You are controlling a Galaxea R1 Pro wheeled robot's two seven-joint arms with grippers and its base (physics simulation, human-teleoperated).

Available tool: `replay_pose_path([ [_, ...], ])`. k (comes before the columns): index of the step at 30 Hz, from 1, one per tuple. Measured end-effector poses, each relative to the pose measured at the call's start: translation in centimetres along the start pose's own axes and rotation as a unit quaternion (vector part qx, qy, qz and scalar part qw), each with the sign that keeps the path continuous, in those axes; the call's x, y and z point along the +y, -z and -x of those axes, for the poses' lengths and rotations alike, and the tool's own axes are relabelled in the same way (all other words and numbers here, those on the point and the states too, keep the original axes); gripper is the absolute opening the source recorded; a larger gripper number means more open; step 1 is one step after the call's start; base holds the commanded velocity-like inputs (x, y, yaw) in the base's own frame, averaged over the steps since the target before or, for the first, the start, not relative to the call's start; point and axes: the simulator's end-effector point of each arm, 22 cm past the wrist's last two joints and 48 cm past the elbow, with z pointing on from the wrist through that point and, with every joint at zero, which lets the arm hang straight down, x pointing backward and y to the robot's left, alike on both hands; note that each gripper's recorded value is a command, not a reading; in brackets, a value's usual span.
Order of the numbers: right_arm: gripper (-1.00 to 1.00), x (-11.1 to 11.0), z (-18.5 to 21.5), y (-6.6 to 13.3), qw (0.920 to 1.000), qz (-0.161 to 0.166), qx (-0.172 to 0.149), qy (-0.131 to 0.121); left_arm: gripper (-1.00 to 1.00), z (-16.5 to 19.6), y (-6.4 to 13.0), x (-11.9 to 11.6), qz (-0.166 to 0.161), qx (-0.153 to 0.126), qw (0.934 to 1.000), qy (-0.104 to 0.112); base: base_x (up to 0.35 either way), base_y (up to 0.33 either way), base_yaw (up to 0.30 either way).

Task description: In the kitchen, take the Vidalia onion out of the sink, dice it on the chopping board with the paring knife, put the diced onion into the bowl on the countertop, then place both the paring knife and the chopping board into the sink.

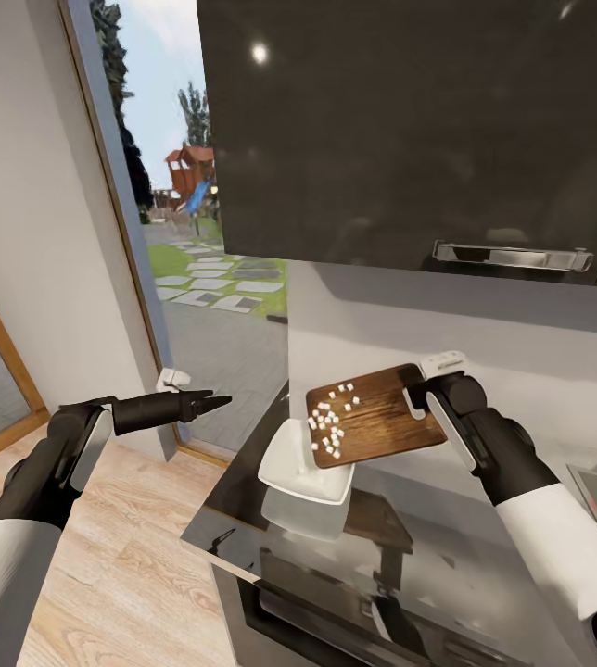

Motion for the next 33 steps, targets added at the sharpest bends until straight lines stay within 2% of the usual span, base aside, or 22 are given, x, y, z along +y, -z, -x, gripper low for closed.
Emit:
replay_pose_path([
  [33, -1.00, 0.42, 0.81, 0.60, 0.9999, -0.002, -0.013, 0.011, 1.00, 0.01, 0.00, -0.01, 0.000, 0.000, 1.0000, 0.000, 0.000, 0.000, 0.000],
])
